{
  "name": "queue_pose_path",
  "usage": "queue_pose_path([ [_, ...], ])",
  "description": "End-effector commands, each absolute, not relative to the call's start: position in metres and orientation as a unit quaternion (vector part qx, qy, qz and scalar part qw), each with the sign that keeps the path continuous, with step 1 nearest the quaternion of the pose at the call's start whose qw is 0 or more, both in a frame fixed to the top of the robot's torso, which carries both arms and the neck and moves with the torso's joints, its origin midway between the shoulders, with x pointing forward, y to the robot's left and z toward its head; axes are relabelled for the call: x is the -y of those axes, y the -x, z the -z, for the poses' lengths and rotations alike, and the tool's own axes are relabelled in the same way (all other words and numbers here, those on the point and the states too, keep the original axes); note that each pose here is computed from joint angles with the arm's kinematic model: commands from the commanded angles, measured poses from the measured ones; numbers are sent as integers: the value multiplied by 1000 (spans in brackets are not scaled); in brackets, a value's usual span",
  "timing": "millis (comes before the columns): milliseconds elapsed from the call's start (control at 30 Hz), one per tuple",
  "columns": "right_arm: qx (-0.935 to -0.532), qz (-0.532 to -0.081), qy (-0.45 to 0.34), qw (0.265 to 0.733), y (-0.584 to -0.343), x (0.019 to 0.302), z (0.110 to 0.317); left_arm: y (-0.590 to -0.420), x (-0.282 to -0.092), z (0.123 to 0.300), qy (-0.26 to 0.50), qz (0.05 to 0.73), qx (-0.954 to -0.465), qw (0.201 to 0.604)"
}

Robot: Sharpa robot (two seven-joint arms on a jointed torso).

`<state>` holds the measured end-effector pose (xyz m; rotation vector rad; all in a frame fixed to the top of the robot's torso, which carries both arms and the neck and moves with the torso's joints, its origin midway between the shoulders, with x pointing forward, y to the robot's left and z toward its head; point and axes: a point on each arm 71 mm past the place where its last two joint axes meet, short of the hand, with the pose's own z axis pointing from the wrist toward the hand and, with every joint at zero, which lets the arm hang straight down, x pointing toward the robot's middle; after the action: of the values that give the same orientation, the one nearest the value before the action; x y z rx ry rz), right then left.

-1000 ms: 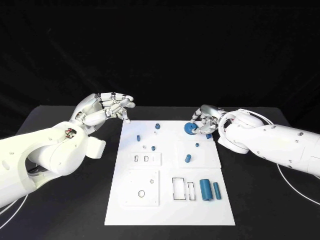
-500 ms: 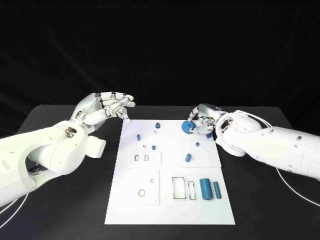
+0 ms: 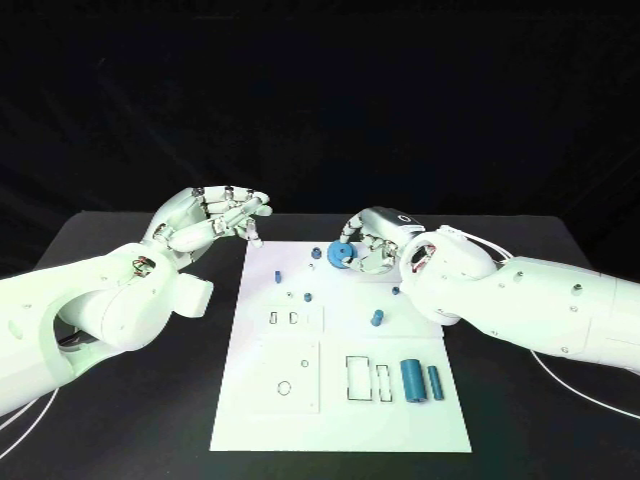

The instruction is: Assemble the parts on the task board

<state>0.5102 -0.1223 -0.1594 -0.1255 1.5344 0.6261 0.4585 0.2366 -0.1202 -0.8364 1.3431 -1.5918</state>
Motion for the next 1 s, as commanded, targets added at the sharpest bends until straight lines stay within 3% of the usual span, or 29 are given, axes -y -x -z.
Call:
queue_pose_path([
  [33,-662,-273,79,693,-508,110,157,-458,-233,119,328,648,-538,427],
  [500,-666,-277,94,687,-510,82,170,-459,-231,119,327,650,-539,425],
  [1000,-677,-272,96,678,-513,69,184,-459,-228,119,326,651,-539,423],
])
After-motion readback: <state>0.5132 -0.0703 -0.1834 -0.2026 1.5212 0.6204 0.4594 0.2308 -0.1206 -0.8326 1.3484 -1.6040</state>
